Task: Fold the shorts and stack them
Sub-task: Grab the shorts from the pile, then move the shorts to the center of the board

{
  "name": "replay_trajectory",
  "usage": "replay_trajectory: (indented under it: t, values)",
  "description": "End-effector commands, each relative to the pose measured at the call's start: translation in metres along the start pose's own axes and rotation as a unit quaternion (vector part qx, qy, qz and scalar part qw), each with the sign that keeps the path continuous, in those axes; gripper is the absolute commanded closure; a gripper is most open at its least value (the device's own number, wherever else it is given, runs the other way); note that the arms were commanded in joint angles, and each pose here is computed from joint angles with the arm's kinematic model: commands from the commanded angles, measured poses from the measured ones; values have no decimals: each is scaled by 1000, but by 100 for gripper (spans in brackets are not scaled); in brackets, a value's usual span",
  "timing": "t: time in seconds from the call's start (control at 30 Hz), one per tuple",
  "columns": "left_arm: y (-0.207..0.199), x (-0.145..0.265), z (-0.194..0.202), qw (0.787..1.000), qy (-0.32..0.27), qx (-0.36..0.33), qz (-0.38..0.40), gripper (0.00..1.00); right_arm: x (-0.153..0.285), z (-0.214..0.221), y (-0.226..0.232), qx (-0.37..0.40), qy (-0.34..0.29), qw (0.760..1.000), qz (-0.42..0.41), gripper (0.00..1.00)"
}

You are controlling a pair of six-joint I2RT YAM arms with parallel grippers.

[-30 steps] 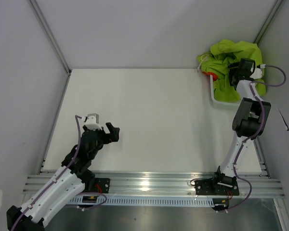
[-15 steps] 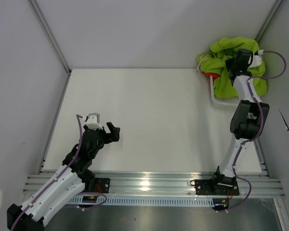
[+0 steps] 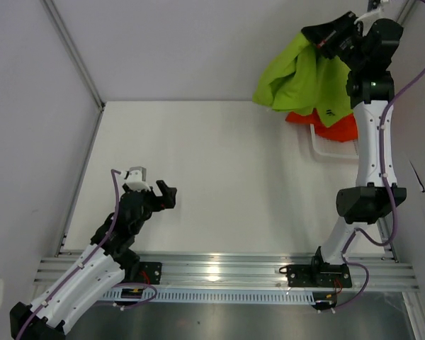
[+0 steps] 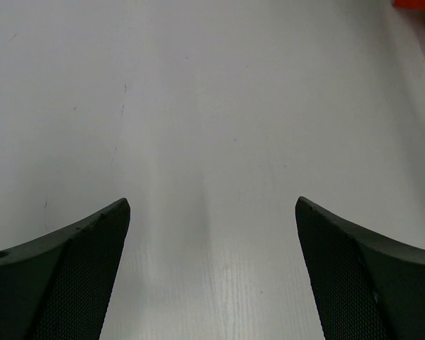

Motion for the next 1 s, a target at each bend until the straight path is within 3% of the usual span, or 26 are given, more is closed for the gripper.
replay_trajectory:
  t: [0.0, 0.03, 0.2, 0.4, 0.53, 0.67, 0.7, 0.73, 0.77, 0.83, 0.97]
  values:
    - [-5, 1, -12, 1000, -22, 0, 14, 1, 56, 36, 108, 20, 118, 980, -156, 100]
    - [-5, 2, -13, 1000, -25, 2, 13, 1, 72, 45, 128, 24, 131, 975, -176, 100]
    - [-3, 6, -15, 999, -34, 7, 10, 1, 99, 104, 131, -5, 215, 958, -191, 100]
    - [6, 13, -21, 998, -51, 24, -19, 1, 90, 195, 125, -15, 325, 930, -170, 100]
    - [10, 21, -26, 996, -71, 43, -29, 1, 76, 236, 88, -24, 363, 925, -114, 100]
    - [10, 25, -27, 995, -84, 49, -20, 1, 65, 261, -2, -4, 358, 933, 25, 98]
    - [9, 26, -27, 995, -83, 48, -16, 1, 65, 257, -24, 4, 346, 936, 63, 90]
    - [9, 25, -26, 996, -80, 45, -15, 1, 70, 260, -45, 15, 344, 932, 111, 57]
    - [8, 24, -25, 996, -76, 43, -14, 1, 71, 256, -72, 46, 313, 930, 185, 39]
    - [5, 20, -24, 997, -67, 38, -8, 1, 83, 263, -97, 83, 314, 912, 251, 14]
    - [0, 10, -19, 999, -41, 29, -3, 1, 99, 272, -95, 160, 291, 896, 294, 8]
Point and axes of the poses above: each gripper's point midway between its finger pads, its own x axis back along the fingers, its own y axis along the line the jaws close on, z = x × y, the point moved 5 cm from there along x, back along the fingers, and after that the axes turned 2 degrees about -x, right-handed, at the moved point
